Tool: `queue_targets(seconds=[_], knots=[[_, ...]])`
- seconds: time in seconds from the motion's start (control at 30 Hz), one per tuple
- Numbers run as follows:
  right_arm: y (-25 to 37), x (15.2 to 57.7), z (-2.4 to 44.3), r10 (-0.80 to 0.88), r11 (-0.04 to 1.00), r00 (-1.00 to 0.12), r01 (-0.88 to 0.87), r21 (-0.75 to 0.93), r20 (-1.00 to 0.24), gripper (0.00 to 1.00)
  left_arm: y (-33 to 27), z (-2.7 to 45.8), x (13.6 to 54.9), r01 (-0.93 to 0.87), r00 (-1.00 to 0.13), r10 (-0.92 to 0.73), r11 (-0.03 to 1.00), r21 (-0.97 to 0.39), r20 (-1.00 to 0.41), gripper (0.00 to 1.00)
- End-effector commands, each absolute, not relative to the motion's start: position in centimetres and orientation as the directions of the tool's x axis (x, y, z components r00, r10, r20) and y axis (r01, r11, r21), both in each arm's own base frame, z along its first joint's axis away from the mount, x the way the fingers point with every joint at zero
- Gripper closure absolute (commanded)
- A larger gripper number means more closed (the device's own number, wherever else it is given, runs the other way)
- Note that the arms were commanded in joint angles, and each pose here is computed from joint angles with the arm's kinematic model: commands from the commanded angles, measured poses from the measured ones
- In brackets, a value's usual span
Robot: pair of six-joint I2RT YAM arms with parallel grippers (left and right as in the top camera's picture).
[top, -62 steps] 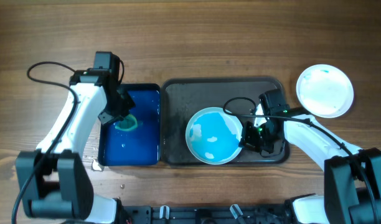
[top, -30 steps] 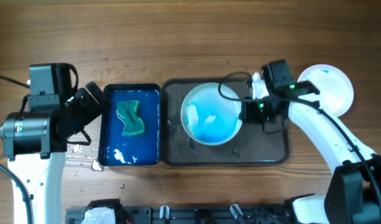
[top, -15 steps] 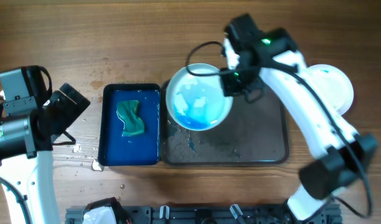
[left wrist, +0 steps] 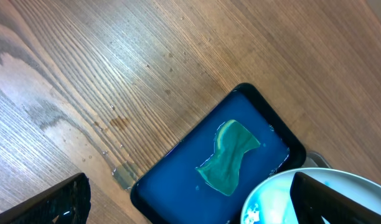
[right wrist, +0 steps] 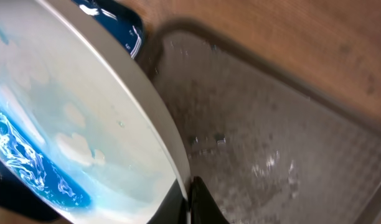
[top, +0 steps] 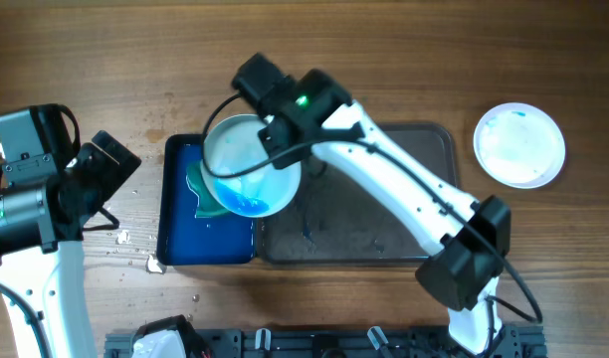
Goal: Clean dirty plates on tray and stack at the side
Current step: 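Lift the plate and tilt it upright over the blue tray with right gripper, then carry the plate to the upper right stack with the right gripper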
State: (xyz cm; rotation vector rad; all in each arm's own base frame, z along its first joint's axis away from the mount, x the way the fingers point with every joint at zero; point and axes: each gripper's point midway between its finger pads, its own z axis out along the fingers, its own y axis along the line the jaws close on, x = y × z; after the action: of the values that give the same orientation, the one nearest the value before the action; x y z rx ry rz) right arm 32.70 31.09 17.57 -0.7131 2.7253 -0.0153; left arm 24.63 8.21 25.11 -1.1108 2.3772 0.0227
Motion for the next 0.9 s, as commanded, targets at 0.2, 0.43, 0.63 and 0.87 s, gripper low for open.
queue_targets(seconds=[0.2, 0.43, 0.63, 0.87], knots=[[33.9, 34.7, 21.7, -0.466, 0.885, -0.686, -0.359, -0.296, -0.559, 0.95, 8.6, 25.3, 24.5, -0.731, -0.519, -0.714, 0.656, -0.189, -0.470, 0.00], [35.9, 34.8, 27.0, -0.570, 0.817, -0.455, -0.225, -0.531, -0.684, 0.95, 8.6, 25.3, 24.5, -0.730, -0.519, -0.714, 0.656, -0.189, -0.470, 0.00], [39.0, 32.7, 30.5, -0.652, 0.756, -0.292, -0.175, -0.631, -0.700, 0.96, 8.6, 25.3, 24.5, -0.730, -0.519, -0.714, 0.656, -0.189, -0.470, 0.00], [38.9, 33.1, 32.8, -0.713, 0.694, -0.238, -0.100, -0.713, -0.660, 0.96, 8.6, 25.3, 24.5, -0.730, -0.520, -0.713, 0.657, -0.189, -0.470, 0.00]])
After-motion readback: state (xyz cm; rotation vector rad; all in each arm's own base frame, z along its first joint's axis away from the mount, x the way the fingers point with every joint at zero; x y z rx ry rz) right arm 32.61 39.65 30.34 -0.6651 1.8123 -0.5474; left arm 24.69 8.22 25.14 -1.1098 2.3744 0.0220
